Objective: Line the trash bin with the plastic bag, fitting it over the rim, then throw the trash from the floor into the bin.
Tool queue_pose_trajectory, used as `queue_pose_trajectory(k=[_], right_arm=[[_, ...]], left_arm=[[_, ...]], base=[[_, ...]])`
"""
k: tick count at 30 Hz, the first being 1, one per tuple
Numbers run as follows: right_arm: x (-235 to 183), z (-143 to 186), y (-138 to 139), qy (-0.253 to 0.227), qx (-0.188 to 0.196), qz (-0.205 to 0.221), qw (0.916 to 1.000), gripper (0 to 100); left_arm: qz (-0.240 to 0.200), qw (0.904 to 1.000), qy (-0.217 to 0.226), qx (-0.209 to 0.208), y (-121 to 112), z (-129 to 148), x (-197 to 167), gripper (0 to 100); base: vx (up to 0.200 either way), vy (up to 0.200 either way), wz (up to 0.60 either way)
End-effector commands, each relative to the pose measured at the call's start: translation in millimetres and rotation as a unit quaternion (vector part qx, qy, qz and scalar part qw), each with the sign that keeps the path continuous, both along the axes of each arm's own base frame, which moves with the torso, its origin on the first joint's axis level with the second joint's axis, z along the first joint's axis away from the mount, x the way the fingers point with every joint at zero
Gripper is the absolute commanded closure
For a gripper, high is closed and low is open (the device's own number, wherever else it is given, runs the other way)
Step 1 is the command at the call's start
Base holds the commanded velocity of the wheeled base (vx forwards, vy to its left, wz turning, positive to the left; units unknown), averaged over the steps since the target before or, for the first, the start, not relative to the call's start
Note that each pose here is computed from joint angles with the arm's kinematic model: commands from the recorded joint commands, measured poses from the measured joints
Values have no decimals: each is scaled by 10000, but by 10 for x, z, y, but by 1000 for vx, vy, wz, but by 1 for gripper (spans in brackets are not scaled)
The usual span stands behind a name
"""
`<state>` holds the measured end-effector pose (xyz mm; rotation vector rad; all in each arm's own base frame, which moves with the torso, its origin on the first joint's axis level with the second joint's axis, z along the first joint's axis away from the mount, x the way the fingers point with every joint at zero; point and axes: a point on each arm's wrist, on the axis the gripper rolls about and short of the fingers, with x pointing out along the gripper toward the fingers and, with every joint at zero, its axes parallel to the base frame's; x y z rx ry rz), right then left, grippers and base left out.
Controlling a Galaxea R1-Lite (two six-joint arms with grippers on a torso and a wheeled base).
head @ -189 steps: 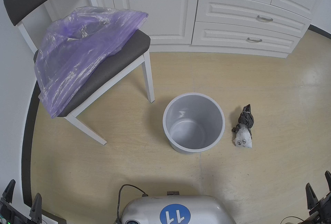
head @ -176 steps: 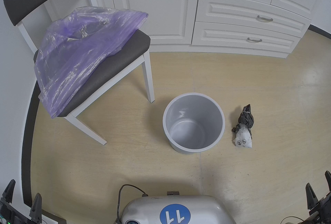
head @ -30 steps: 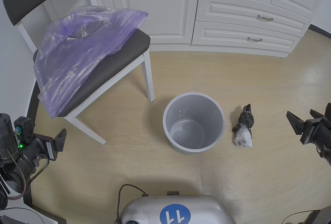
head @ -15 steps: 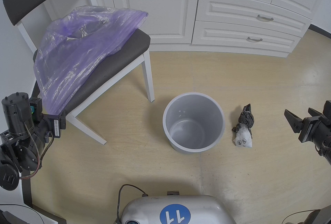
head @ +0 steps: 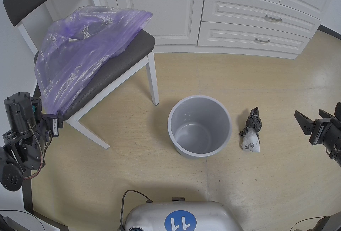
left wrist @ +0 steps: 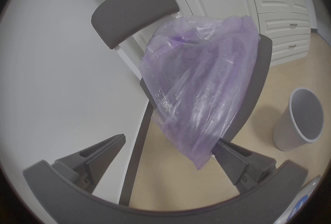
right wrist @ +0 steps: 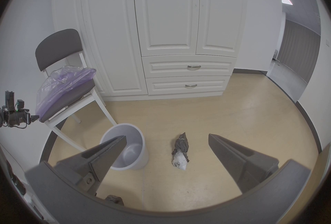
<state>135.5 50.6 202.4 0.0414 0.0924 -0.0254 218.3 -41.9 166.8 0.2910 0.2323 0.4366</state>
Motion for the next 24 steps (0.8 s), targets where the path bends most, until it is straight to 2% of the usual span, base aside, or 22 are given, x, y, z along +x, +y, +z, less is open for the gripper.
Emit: queue_pose_trajectory(k=[1, 4, 11, 24], right_arm=[[-8, 12, -4, -36, 21, 0, 10000, 0], [-8, 12, -4, -36, 29, -1, 10000, 0], [-6, 24, -2, -50, 43, -2, 10000, 0], [-3, 21, 1, -41, 44, 44, 10000, 0]], left_arm=[[113, 9999, 50, 17, 22, -72, 95, 0], [136, 9999, -98, -22, 17, -112, 179, 0], [180, 9935, -1095, -252, 53, 26, 135, 0], [280, 9933, -1093, -247, 89, -77, 192, 0]], base=[[0, 0, 0], [0, 0, 0], [0, 0, 0], [0, 0, 0]])
